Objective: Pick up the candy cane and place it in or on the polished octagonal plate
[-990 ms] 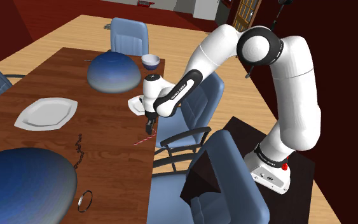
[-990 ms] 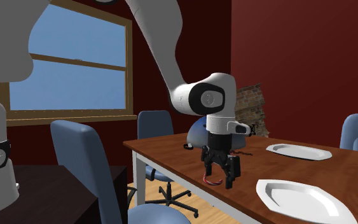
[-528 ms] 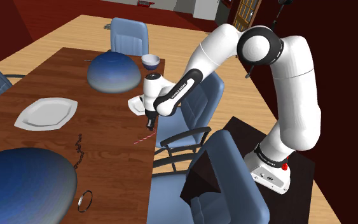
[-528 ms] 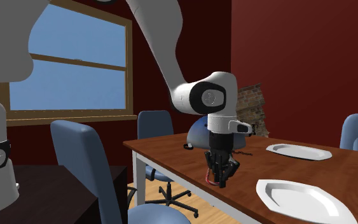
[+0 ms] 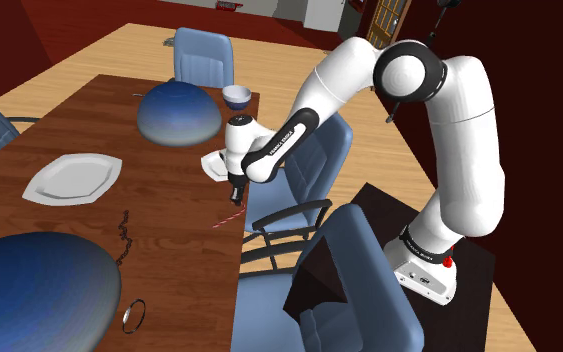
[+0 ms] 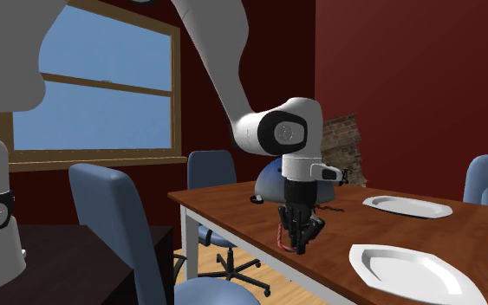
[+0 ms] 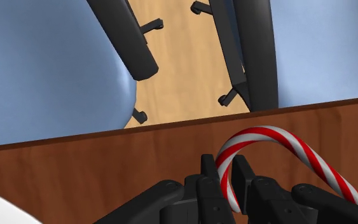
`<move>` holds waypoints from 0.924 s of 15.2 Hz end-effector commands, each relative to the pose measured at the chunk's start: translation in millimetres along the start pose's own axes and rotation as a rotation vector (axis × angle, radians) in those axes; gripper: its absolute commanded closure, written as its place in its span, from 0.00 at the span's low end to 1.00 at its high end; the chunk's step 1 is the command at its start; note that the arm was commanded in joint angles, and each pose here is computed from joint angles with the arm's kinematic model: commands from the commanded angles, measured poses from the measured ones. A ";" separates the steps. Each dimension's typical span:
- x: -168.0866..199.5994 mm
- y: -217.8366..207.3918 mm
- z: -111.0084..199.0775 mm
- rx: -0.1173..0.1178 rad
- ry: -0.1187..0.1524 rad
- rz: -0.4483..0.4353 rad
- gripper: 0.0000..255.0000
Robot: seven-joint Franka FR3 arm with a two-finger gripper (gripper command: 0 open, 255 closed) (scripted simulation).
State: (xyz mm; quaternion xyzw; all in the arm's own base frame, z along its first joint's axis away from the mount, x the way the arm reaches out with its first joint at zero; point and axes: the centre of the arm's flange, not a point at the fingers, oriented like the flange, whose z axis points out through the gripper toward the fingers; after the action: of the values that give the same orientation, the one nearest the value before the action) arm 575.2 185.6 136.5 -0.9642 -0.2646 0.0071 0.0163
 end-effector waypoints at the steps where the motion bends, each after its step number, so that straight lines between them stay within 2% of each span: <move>1: -0.1 -2.5 -6.6 0.002 -0.002 -0.003 1.00; 14: -0.5 -4.9 -75.2 0.002 -0.002 -0.003 1.00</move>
State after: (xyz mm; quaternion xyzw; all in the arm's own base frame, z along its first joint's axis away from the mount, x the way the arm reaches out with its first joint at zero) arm 574.2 187.6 207.1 -0.9638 -0.2659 0.0084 0.0172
